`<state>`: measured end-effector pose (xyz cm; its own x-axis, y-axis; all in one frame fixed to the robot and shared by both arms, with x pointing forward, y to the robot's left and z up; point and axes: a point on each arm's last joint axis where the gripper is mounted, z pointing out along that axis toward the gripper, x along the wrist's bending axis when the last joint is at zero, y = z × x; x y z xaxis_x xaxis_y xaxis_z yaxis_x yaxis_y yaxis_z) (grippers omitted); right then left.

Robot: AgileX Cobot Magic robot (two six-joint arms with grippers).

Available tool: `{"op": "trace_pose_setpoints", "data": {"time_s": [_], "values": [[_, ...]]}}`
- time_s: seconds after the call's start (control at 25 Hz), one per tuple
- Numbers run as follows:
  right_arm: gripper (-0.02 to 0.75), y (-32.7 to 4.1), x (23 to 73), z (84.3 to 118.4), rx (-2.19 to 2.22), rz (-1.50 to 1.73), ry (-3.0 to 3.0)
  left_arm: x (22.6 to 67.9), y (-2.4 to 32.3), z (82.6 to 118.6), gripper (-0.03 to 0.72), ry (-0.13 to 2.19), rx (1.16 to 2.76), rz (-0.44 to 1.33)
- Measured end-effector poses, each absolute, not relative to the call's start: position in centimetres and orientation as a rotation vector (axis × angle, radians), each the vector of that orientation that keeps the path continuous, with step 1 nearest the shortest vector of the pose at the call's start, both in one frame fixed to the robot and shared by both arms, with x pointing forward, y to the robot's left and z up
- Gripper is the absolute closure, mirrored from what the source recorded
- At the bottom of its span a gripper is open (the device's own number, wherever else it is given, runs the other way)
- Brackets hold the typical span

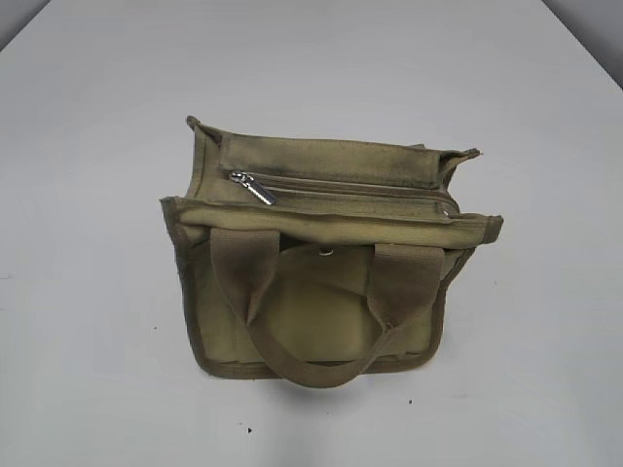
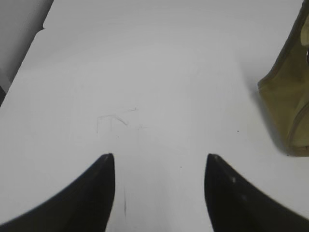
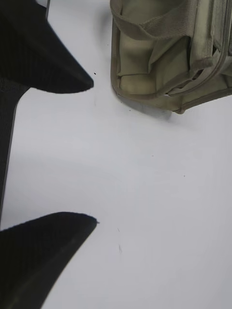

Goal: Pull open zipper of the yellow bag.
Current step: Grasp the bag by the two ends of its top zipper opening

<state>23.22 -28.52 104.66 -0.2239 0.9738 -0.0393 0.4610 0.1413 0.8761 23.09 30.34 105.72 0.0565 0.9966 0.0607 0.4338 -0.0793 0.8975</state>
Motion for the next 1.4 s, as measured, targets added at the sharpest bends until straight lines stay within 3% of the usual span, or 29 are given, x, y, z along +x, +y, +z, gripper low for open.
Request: {"op": "trace_pose_setpoints", "data": {"time_s": [1.4], "values": [[0.176, -28.52, 23.22, 104.66, 1.381, 1.014, 1.776, 23.17, 30.32, 105.73, 0.234, 1.467, 1.613, 0.978]]}}
